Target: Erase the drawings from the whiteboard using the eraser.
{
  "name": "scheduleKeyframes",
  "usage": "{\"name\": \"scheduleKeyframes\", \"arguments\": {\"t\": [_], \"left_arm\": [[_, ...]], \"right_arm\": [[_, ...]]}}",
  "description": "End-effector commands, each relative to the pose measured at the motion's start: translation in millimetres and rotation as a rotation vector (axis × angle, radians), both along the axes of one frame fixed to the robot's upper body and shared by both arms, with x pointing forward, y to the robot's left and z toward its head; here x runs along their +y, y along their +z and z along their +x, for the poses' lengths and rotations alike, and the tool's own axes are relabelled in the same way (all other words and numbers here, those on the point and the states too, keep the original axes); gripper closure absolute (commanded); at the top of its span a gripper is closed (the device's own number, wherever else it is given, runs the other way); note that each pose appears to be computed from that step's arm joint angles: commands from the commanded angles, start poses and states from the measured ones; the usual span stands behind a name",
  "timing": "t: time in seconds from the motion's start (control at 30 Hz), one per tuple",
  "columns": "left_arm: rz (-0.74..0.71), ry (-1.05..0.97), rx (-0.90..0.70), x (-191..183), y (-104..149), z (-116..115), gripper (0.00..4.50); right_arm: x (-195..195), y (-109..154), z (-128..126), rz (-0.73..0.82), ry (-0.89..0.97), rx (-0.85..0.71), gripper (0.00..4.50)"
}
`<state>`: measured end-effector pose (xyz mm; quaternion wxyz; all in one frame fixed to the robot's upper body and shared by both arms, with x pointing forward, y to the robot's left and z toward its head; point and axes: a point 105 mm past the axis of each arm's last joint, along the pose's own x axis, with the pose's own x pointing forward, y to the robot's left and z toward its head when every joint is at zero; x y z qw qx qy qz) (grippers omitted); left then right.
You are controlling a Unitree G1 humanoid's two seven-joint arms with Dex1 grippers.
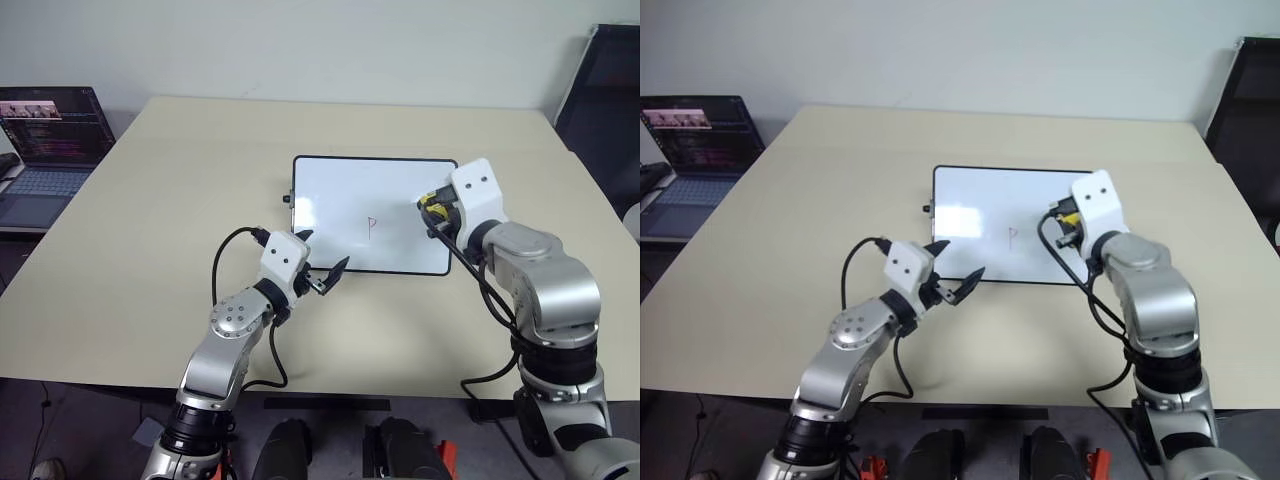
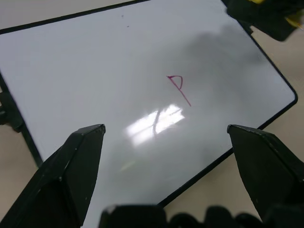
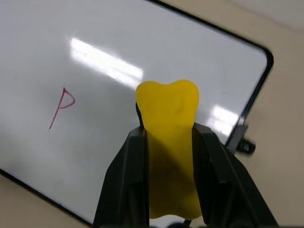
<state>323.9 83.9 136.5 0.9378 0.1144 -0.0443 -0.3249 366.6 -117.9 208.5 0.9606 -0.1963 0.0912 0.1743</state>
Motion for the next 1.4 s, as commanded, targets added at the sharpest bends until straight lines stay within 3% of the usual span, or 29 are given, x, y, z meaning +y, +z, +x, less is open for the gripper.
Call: {"name": "scheduleKeyframes", "arguments": {"t": [0.03, 0.17, 0.37, 0.83, 0.97, 1.4], "left_arm": [[0.006, -0.032, -0.049, -2.7, 11.2, 0.0, 0.00], [0.028, -0.006, -0.052, 8.9, 9.6, 1.8, 0.00], [0.031, 0.030, -0.058, 15.5, 9.6, 0.4, 0.00], [-0.005, 0.091, -0.063, 19.2, 14.9, -0.2, 0.00], [-0.013, 0.089, -0.073, 17.0, 19.0, 1.9, 0.00], [-0.021, 0.133, -0.088, 24.3, 24.2, 0.1, 0.00]], "right_arm": [[28.7, 22.1, 9.3, 0.013, 0.133, -0.076, 3.56], [44.1, 29.2, 19.4, -0.020, 0.201, -0.106, 3.56], [59.5, 18.9, 25.0, -0.053, 0.279, -0.072, 3.56], [51.2, -4.2, 50.0, -0.219, 0.264, -0.034, 3.56], [52.0, -41.1, 50.6, -0.229, 0.285, 0.040, 3.56], [53.0, -94.5, 35.8, -0.269, 0.335, 0.150, 3.56]]}}
